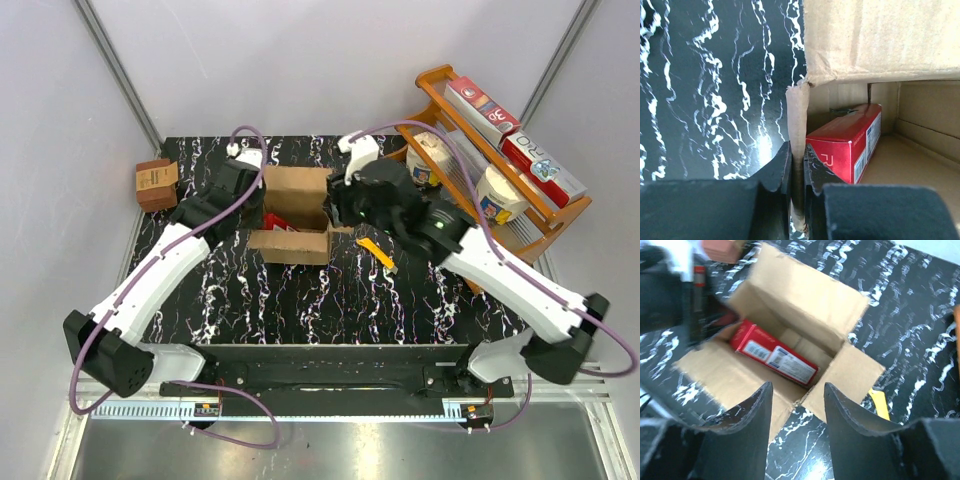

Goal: Unpack the express box

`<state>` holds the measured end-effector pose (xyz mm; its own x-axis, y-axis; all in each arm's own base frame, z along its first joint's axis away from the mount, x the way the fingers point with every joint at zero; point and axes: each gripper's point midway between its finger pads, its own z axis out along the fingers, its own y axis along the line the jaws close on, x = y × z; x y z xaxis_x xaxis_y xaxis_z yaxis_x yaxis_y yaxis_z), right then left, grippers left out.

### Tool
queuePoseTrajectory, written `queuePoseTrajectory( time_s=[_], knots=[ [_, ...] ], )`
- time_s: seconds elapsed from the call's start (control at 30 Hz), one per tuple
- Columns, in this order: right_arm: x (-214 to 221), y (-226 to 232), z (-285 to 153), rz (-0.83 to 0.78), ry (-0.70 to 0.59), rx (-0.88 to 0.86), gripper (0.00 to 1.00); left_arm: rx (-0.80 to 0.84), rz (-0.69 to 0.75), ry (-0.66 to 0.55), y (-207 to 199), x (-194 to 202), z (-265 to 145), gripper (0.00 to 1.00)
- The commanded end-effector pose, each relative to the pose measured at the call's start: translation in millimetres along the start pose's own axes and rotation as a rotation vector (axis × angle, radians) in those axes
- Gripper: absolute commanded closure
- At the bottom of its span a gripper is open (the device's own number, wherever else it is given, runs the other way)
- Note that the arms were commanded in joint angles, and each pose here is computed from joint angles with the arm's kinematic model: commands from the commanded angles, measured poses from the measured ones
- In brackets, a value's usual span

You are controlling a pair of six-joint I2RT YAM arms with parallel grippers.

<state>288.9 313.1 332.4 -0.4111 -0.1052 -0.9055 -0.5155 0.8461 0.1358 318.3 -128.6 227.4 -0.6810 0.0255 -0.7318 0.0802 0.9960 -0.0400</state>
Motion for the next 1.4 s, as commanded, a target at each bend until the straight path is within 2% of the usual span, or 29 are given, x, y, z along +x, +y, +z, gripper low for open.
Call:
queuePoseTrajectory(
  time_s=[0.0,0.17,0.2,0.27,0.33,0.5,0.7,0.97,1.23,1.3,1.37],
  knots=[
    [-5.7,39.2,-30.0,-0.114,-0.074,-0.287,0.50,-0.031,0.141,-0.196,-2.9,-33.0,-18.1,1.00],
    [40.2,58.2,-13.9,-0.182,0.042,-0.419,0.58,-0.037,0.235,-0.288,-8.9,-33.2,-18.1,1.00],
    [43.7,58.1,-9.8,-0.186,0.050,-0.421,0.59,-0.031,0.227,-0.336,-10.0,-41.0,-22.7,1.00],
    [58.5,57.3,1.3,-0.184,0.079,-0.412,0.60,-0.033,0.246,-0.356,-8.7,-39.0,-21.9,1.00],
    [70.7,59.3,10.9,-0.186,0.095,-0.423,0.60,-0.021,0.233,-0.397,-10.6,-45.2,-27.0,1.00],
    [87.9,62.0,30.3,-0.174,0.102,-0.428,0.56,-0.009,0.337,-0.466,-12.8,-50.8,-35.1,1.00],
    [107.2,44.1,52.5,-0.131,0.114,-0.308,0.55,-0.015,0.399,-0.561,-13.3,-67.6,-52.3,1.00],
    [143.3,38.0,72.7,-0.070,0.189,-0.265,0.57,0.050,0.457,-0.627,-30.1,-79.2,-71.6,1.00],
    [162.6,45.9,93.3,-0.021,0.243,-0.279,0.56,0.094,0.489,-0.644,-42.9,-78.7,-78.9,0.91],
    [161.2,46.4,92.9,-0.021,0.237,-0.279,0.55,0.085,0.505,-0.631,-43.5,-76.0,-75.2,0.92],
    [160.4,45.2,91.8,-0.019,0.232,-0.278,0.55,0.072,0.529,-0.603,-44.6,-70.8,-68.9,0.98]
  ],
)
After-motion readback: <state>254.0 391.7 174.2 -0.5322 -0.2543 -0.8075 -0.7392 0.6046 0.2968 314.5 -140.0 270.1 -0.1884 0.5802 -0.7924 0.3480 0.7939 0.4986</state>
